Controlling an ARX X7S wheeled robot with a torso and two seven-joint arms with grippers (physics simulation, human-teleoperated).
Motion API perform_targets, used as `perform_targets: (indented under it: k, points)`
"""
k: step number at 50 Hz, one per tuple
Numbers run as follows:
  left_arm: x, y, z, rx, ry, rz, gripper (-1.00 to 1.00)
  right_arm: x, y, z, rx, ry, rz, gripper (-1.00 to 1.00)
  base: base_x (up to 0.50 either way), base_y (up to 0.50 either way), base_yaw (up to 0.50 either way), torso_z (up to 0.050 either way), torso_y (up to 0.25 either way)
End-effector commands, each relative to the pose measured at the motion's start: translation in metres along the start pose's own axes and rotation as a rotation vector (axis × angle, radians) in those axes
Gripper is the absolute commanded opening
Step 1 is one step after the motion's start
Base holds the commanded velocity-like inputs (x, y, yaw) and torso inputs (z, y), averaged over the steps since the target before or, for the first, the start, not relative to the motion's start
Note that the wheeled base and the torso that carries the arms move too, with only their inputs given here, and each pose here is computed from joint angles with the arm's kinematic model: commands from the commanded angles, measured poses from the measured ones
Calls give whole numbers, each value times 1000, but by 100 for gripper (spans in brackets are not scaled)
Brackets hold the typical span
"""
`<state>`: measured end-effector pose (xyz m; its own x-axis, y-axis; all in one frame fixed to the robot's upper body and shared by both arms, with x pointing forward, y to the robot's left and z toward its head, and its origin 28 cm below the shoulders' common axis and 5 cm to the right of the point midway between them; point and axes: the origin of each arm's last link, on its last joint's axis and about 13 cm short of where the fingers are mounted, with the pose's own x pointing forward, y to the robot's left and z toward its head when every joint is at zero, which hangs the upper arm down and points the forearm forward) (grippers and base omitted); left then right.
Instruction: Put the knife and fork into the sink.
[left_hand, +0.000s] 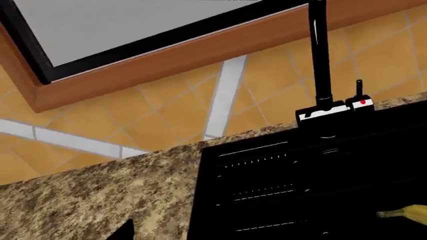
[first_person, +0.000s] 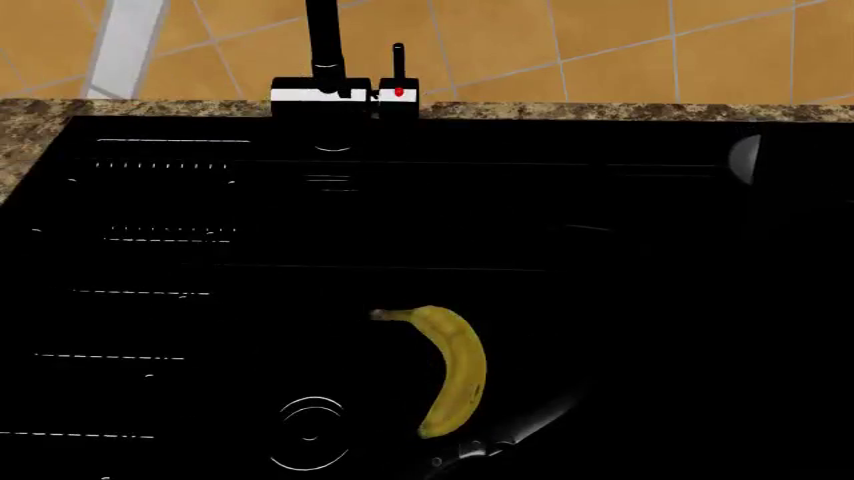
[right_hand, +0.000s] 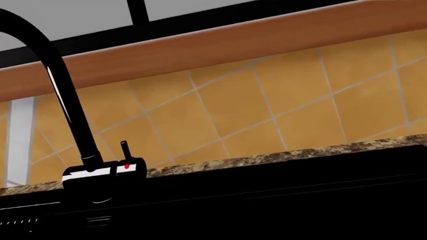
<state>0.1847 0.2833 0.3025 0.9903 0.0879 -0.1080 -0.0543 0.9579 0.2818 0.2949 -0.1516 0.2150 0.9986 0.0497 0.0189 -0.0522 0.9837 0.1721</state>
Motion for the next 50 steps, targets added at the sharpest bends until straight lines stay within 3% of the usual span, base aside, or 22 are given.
perform_targets:
  k: [1,9,18,26,31,35,50]
  points:
    - [-22,32,-6,-59,44,192,100,-1,-2,0,1,0,-8,100,0,0,0,0,0]
    - [-28,56,-1,-136,96,288,100,-2,-3,-2,7,-1,-10,100,0,0,0,0,0]
    - [-15,77,-8,-203,199,417,100,-4,-6,-5,15,6,-14,100,0,0,0,0,0]
    - [-9,85,-16,-167,257,499,100,-2,-6,-8,17,12,-14,100,0,0,0,0,0]
    - [-6,86,-21,-159,265,468,100,-1,-5,-9,18,14,-9,100,0,0,0,0,0]
    - [-1,84,-32,-110,256,423,100,-1,-5,-11,21,16,-5,100,0,0,0,0,0]
    - [50,76,-38,-185,208,334,100,2,-3,-12,23,19,0,100,0,0,0,0,0]
